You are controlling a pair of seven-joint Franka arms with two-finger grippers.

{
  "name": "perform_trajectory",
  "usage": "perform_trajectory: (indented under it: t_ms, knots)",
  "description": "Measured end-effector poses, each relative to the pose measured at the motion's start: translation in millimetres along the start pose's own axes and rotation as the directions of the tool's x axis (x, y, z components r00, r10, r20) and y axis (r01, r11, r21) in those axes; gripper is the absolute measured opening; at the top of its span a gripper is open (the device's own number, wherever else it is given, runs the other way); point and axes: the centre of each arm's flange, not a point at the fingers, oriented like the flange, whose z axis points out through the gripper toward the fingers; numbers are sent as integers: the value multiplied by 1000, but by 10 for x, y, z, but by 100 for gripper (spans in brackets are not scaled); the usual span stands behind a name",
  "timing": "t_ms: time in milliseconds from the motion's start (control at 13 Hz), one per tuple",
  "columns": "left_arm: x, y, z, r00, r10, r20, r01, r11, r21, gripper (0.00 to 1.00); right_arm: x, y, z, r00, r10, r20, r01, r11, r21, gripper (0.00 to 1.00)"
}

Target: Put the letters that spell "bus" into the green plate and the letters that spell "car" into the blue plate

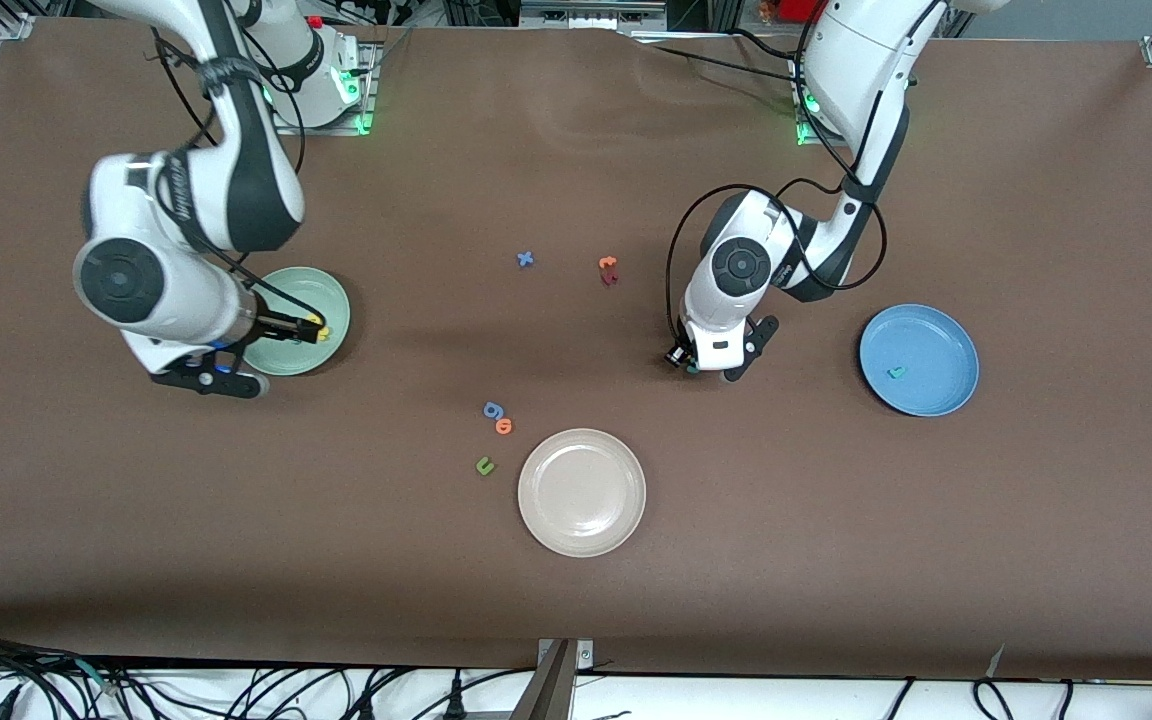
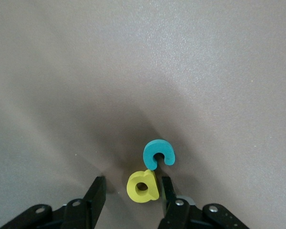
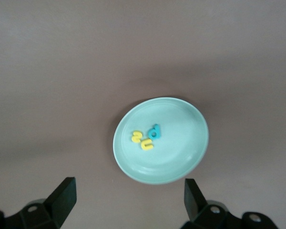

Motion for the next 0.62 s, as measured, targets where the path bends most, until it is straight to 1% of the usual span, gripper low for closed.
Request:
perform_trajectory:
  t_ms: [77, 154, 231, 308, 463, 617]
  knots:
    - [-2, 0, 0, 1000, 0, 0, 0, 1000, 0, 54, -44, 99, -294, 1000, -10, -3, 10, 1000, 12, 100]
    - [-10, 10, -10, 1000, 2, -1, -2, 1000, -5, 42, -114, 191, -564, 1000, -20, -17, 21, 999, 29, 100]
    - [-22, 18, -17, 1000, 4, -1, -4, 1000, -8, 31, -197, 272, -807, 999, -21, -46, 23, 998, 52, 100]
    - [-31, 18, -19, 1000, 7, -2, -7, 1000, -8, 28, -277, 347, -1010, 996, -23, -82, 29, 997, 74, 100]
    - [-36, 19, -19, 1000, 11, -4, -11, 1000, -8, 28, -407, 464, -1280, 990, -34, -139, 47, 995, 86, 100]
    - [-36, 20, -25, 999, 32, -4, -32, 999, -8, 28, -458, 620, -1408, 986, -32, -163, 49, 994, 101, 100]
